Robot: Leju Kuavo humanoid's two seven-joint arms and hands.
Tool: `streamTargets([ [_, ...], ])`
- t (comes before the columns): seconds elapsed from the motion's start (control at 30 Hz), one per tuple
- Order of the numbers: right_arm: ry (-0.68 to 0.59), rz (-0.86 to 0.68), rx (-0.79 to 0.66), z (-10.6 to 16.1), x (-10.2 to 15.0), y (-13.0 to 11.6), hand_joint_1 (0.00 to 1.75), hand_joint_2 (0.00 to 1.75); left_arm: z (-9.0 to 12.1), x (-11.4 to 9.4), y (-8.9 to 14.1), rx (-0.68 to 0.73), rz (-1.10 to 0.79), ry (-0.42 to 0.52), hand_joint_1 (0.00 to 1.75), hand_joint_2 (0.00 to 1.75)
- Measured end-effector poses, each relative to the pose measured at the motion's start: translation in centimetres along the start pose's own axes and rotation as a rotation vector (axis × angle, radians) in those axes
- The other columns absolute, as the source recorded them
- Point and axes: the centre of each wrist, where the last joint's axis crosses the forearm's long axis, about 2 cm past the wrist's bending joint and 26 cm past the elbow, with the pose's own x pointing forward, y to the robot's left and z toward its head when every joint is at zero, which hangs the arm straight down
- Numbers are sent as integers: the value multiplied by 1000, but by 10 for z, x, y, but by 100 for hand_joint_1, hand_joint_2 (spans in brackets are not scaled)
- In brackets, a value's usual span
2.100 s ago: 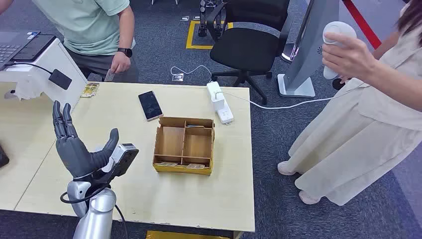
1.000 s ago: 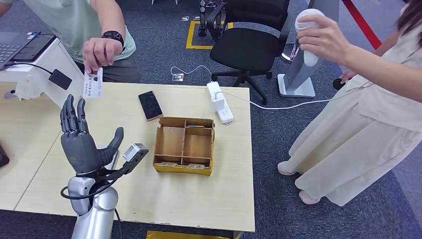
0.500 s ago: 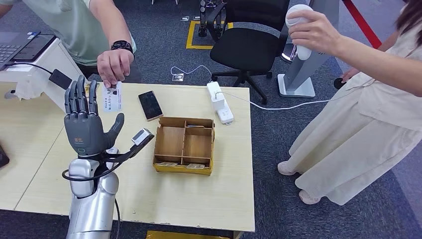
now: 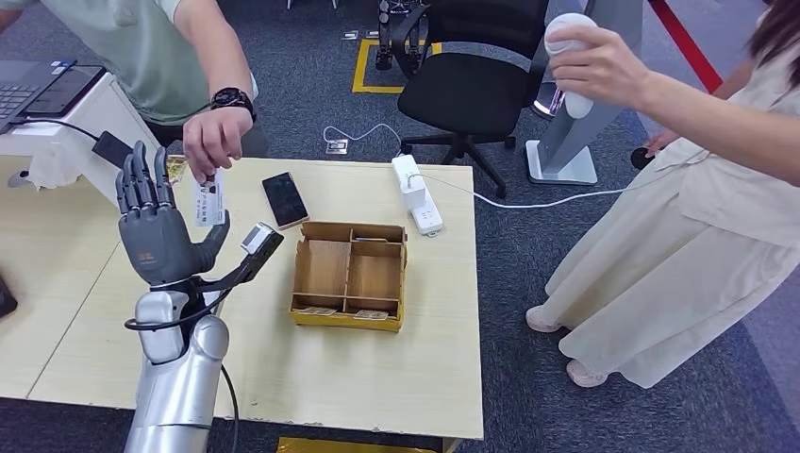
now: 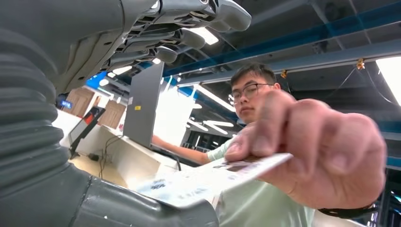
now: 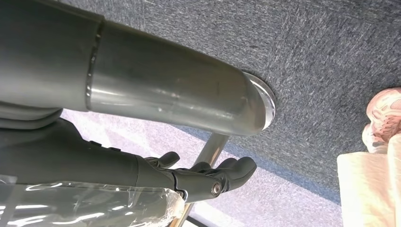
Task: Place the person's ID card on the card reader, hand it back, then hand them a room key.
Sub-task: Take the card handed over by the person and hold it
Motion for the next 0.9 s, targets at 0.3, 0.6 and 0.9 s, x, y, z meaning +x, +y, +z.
streamTargets([
  [0.3, 1, -1, 0, 0, 0, 0, 0, 0, 1, 1, -2, -5, 29, -4, 3, 175],
  [0.6, 2, 0, -1, -1, -1, 0, 0, 0, 1, 2, -2, 4, 62, -65, 175, 175],
  [0.9, 1, 1, -2, -1, -1, -1, 0, 0, 2, 5, -3, 8, 73, -96, 175, 175],
])
